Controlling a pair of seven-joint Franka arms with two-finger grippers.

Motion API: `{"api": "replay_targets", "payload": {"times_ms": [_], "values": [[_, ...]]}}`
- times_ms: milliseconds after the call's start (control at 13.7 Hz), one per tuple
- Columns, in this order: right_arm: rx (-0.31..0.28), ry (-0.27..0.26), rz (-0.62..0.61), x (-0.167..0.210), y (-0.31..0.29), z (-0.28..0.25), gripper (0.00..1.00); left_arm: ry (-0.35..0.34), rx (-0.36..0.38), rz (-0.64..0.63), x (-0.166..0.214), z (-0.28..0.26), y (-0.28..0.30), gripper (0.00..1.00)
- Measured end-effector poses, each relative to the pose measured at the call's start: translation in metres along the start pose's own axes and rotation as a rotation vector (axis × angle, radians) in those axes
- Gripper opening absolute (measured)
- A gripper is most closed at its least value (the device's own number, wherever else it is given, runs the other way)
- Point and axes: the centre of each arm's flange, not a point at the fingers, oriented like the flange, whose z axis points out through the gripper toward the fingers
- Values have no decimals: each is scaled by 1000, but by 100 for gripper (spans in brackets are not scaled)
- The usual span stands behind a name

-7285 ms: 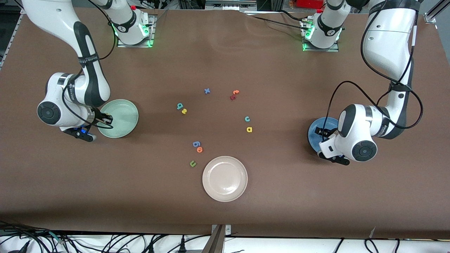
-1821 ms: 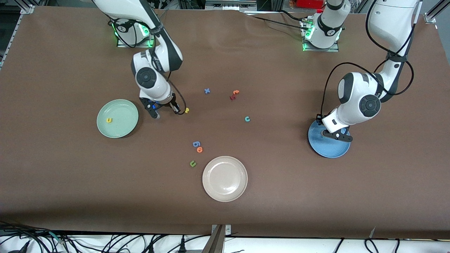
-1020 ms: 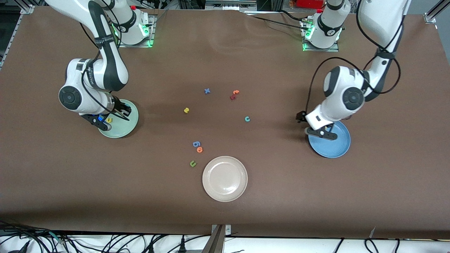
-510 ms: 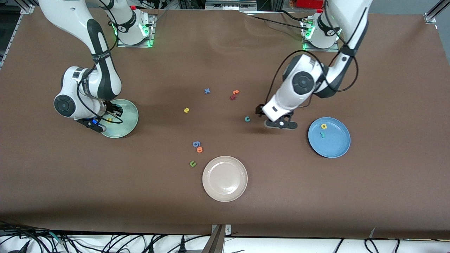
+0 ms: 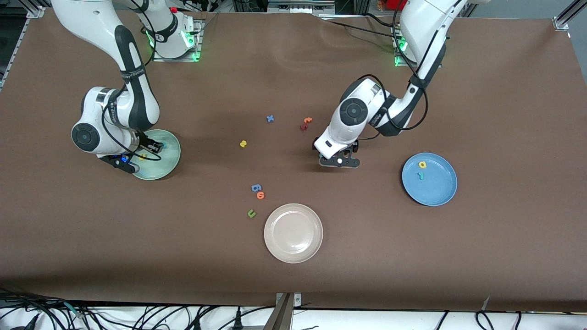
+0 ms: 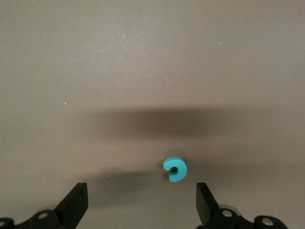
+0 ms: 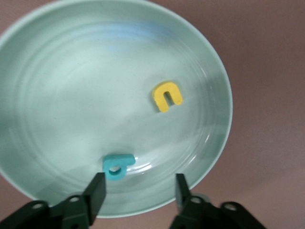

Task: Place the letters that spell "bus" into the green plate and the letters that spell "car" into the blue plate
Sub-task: 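Release the b onto the green plate while the left gripper reaches the teal c, then grasp the teal c with the left gripper while the right gripper reaches the yellow 2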

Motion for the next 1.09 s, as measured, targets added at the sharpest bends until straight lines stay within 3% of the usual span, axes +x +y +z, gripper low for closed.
{"api": "replay_targets", "payload": {"times_ms": [219, 510, 801, 1093], "values": [[22, -10, -16, -4, -10, -28, 99, 3, 12, -17, -4, 6, 7, 100], [31, -49, 44, -19, -41, -76, 99, 5, 4, -35, 1, 12, 18, 100], [95, -92, 175, -60, -113, -85, 99, -5, 2, -48, 2, 26, 30, 100], [113, -43, 283, -108, -185, -71, 99, -11, 4, -55, 1, 31, 31, 96]]}}
